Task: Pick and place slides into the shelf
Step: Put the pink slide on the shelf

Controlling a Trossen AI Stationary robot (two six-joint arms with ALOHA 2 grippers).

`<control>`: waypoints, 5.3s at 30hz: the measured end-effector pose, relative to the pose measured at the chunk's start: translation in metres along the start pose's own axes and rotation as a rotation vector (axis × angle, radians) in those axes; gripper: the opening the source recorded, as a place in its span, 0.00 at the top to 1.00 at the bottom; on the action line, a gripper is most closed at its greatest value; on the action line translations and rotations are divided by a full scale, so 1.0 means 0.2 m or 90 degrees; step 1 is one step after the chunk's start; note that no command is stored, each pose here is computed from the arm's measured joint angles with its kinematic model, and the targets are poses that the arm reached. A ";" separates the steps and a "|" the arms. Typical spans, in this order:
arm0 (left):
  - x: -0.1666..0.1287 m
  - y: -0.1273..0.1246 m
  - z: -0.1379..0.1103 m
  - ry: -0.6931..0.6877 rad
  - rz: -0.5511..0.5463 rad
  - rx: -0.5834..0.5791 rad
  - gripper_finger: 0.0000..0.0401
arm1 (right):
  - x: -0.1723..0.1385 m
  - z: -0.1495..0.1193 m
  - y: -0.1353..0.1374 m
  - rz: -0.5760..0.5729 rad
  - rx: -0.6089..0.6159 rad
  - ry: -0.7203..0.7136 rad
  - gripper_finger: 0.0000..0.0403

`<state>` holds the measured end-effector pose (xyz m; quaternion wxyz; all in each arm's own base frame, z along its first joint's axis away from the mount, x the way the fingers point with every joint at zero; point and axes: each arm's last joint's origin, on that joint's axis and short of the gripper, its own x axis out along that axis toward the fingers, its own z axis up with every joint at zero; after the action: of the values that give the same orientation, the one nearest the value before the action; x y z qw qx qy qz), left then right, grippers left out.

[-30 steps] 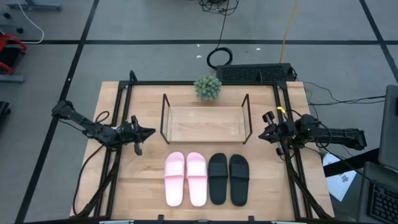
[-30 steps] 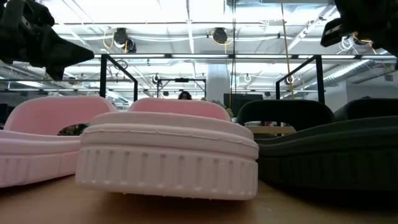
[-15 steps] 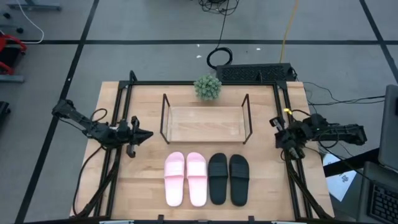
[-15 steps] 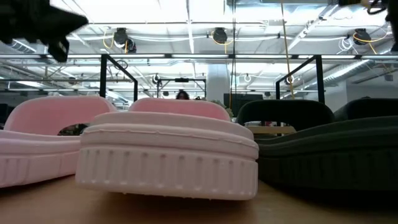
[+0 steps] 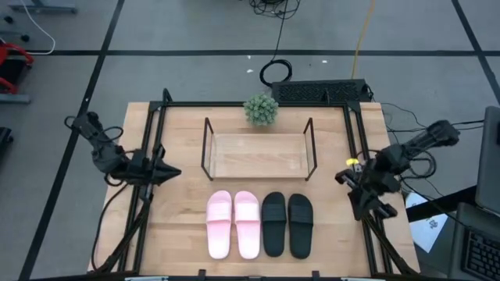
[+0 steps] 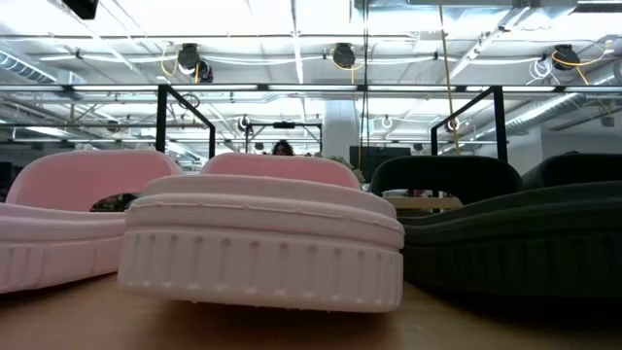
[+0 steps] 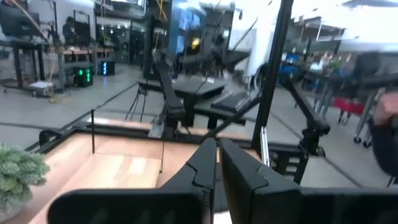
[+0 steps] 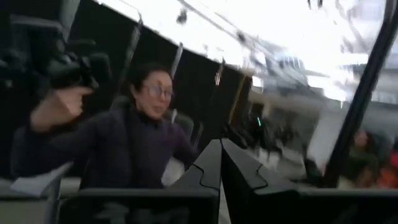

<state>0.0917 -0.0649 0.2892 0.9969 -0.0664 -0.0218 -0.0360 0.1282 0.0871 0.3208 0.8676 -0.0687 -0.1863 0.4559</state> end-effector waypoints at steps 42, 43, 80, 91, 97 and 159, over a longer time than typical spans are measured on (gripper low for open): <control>0.73 -0.69 -0.43 0.160 0.256 -0.246 0.95 | 0.29 0.01 0.33 -0.093 -0.084 0.189 1.00; 0.73 -0.69 -0.46 0.164 0.258 -0.250 0.95 | 0.29 0.01 0.33 -0.093 -0.076 0.188 1.00; 0.66 -0.81 -0.77 0.227 0.278 -0.301 0.95 | 0.31 -0.01 0.34 -0.088 -0.058 0.198 1.00; 0.60 -0.86 -0.76 0.181 0.276 -0.297 0.95 | 0.31 -0.02 0.35 -0.083 -0.052 0.213 1.00; 0.62 -0.86 -0.77 0.227 0.258 -0.351 0.95 | 0.31 -0.02 0.35 -0.083 -0.051 0.213 1.00; 0.52 -0.79 -0.81 0.260 0.329 -0.226 0.95 | 0.30 -0.04 0.35 -0.078 -0.054 0.228 1.00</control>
<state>0.1903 -0.2505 0.1536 0.9300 -0.2331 0.2012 0.2008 0.1082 0.1773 0.3098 0.9094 -0.1736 -0.0519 0.3744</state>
